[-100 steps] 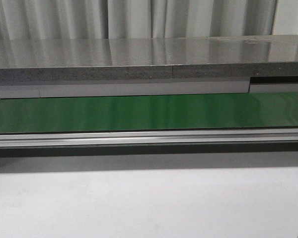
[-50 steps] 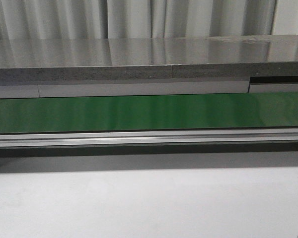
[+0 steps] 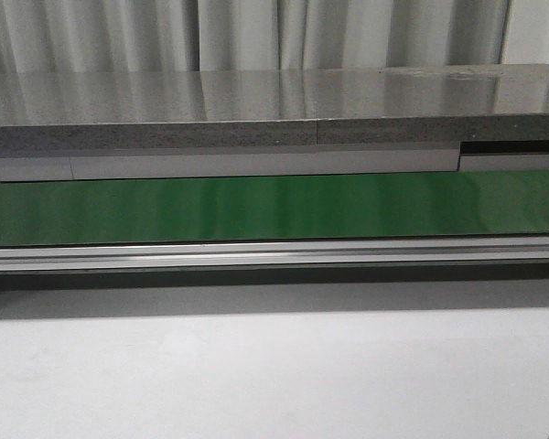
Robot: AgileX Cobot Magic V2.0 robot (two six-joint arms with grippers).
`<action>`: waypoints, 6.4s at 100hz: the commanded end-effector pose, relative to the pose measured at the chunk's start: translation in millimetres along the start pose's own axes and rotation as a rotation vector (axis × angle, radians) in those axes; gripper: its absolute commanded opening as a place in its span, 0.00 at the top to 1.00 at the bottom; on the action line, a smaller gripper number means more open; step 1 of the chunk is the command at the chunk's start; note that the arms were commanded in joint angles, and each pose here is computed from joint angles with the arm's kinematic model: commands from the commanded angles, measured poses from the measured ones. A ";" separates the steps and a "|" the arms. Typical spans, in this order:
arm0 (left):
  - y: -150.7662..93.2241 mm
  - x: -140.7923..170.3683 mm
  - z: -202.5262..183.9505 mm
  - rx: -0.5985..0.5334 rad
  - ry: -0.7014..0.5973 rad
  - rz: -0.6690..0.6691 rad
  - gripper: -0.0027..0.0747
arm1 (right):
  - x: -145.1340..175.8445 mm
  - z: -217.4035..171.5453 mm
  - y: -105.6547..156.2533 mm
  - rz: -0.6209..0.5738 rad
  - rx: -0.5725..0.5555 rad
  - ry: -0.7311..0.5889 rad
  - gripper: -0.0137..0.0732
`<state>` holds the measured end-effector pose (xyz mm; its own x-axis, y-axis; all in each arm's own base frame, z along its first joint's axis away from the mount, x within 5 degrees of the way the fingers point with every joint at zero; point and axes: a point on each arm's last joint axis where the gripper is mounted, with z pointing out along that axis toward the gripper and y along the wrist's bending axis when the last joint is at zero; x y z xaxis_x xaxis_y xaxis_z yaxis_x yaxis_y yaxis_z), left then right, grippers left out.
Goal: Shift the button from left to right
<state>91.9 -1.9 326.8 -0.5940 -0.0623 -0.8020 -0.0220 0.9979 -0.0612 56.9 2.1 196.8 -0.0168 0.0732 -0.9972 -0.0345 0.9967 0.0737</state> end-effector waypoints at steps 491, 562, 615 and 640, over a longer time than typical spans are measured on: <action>51.6 -122.9 280.3 0.022 0.667 -0.034 0.36 | -14.4 -3.0 0.8 -0.006 -0.005 -0.120 0.95; 19.1 -168.2 203.1 0.068 0.326 0.022 0.19 | -14.4 -3.0 0.8 -0.006 -0.005 -0.120 0.95; -13.3 -63.2 72.0 0.069 -0.350 0.113 0.19 | -14.4 -3.0 0.8 -0.006 -0.005 -0.120 0.95; -2.2 11.9 27.2 0.043 -0.615 0.102 0.19 | -14.4 -3.0 0.8 -0.006 -0.005 -0.120 0.95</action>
<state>124.4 -7.3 294.5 -0.2018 0.0337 -0.9788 0.0696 0.9974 0.0200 56.8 2.1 196.9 -0.0153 0.0748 -0.9971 -0.0346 0.9966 0.0753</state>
